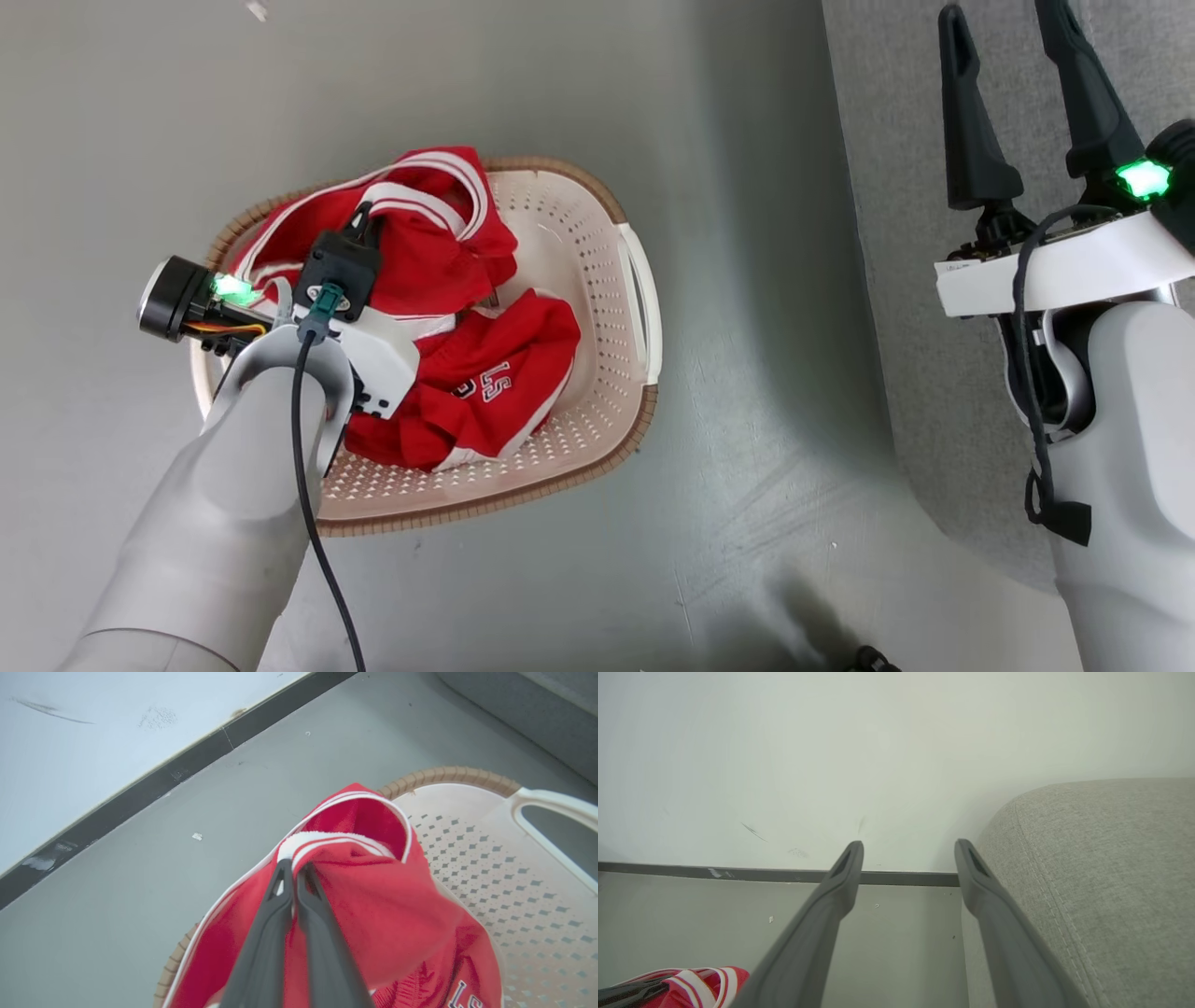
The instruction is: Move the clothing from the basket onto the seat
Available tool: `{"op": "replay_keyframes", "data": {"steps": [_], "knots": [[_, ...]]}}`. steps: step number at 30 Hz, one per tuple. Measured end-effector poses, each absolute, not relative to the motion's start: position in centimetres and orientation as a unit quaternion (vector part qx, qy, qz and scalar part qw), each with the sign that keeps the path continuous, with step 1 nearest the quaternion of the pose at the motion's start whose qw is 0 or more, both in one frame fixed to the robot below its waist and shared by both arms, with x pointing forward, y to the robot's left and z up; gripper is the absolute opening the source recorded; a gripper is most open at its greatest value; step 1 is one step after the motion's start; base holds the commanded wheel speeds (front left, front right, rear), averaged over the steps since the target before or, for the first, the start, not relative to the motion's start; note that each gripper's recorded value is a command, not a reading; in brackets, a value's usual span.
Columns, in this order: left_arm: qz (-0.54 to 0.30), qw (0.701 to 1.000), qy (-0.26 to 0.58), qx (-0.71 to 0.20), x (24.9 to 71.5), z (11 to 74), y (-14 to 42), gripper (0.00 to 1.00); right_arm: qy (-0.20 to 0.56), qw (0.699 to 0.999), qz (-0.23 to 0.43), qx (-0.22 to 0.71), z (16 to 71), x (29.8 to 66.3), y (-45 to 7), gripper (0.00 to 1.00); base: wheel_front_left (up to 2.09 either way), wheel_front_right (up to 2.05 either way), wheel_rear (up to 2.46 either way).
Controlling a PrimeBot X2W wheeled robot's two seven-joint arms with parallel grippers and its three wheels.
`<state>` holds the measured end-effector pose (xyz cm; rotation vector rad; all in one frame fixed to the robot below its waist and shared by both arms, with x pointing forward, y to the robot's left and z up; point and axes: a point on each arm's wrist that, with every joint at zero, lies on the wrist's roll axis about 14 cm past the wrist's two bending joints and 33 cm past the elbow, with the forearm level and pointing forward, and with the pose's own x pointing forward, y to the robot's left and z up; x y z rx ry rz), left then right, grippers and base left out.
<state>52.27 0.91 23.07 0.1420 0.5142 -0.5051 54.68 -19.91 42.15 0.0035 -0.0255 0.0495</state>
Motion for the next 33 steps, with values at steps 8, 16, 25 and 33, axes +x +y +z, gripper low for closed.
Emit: {"op": "replay_keyframes", "data": {"steps": [8, 16, 25, 33], "knots": [[-0.226, 0.954, 0.197, 0.034, 54.1, 28.5, 1.5, 0.0, -0.019, 0.999, 0.027, -0.001, 43.7, 53.7, -19.5, 1.0, 0.0, 0.0, 0.0], [-0.207, 0.971, 0.122, 0.014, 55.7, 35.4, 2.3, 0.0, -0.022, 0.999, 0.029, 0.001, 45.2, 52.1, -19.1, 1.0, 0.0, 0.0, 0.0], [-0.217, 0.974, 0.058, -0.006, 55.4, 41.6, 2.2, 0.0, -0.038, 0.998, 0.045, 0.0, 47.5, 50.7, -17.8, 1.0, 0.0, 0.0, 0.0], [-0.249, 0.968, 0.005, -0.004, 54.3, 46.8, 1.2, 0.0, -0.037, 0.996, 0.086, -0.013, 48.6, 48.8, -15.6, 1.0, 0.0, 0.0, 0.0]]}}
